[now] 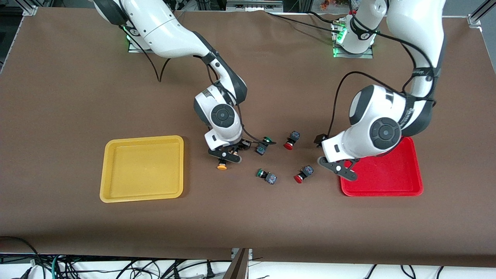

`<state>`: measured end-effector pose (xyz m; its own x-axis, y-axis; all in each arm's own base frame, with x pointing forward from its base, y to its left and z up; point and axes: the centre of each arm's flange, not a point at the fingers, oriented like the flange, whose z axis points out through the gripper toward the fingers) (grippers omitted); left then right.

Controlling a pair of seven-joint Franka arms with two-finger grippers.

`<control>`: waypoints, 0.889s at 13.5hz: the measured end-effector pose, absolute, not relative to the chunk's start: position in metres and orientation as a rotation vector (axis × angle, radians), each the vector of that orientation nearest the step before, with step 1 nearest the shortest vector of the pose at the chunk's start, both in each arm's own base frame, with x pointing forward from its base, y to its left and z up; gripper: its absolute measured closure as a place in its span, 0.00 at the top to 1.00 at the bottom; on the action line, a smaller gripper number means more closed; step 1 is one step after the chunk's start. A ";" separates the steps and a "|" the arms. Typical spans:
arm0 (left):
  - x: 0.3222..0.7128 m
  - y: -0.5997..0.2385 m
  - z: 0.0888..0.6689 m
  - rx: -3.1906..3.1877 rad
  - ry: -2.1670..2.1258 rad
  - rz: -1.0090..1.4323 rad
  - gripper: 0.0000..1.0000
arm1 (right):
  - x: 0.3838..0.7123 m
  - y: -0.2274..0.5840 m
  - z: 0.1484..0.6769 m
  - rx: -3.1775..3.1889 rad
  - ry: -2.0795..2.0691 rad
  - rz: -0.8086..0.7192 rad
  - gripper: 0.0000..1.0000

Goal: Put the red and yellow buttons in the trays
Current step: 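Grasp the yellow button with the right gripper while the left gripper descends, then place the yellow button in the tray while the left gripper grasps the button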

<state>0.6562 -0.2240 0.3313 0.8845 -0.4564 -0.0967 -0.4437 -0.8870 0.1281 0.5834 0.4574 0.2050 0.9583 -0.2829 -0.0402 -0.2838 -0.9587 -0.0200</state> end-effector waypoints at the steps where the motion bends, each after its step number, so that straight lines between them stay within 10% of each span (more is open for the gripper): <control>1: 0.657 -0.231 0.321 2.944 -0.716 -0.176 1.00 | 0.593 0.442 0.218 -3.106 0.411 0.083 0.44; 12: 0.651 -0.295 0.234 2.833 -1.025 -0.042 1.00 | 0.695 0.102 0.274 -3.075 -0.038 0.456 0.44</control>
<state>0.6508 -0.2952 0.2345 0.7691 -0.6389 0.0171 -0.6353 -0.7613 0.1299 0.6952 0.1018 0.2739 0.9567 0.0291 -0.2897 0.0195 -0.9992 -0.0361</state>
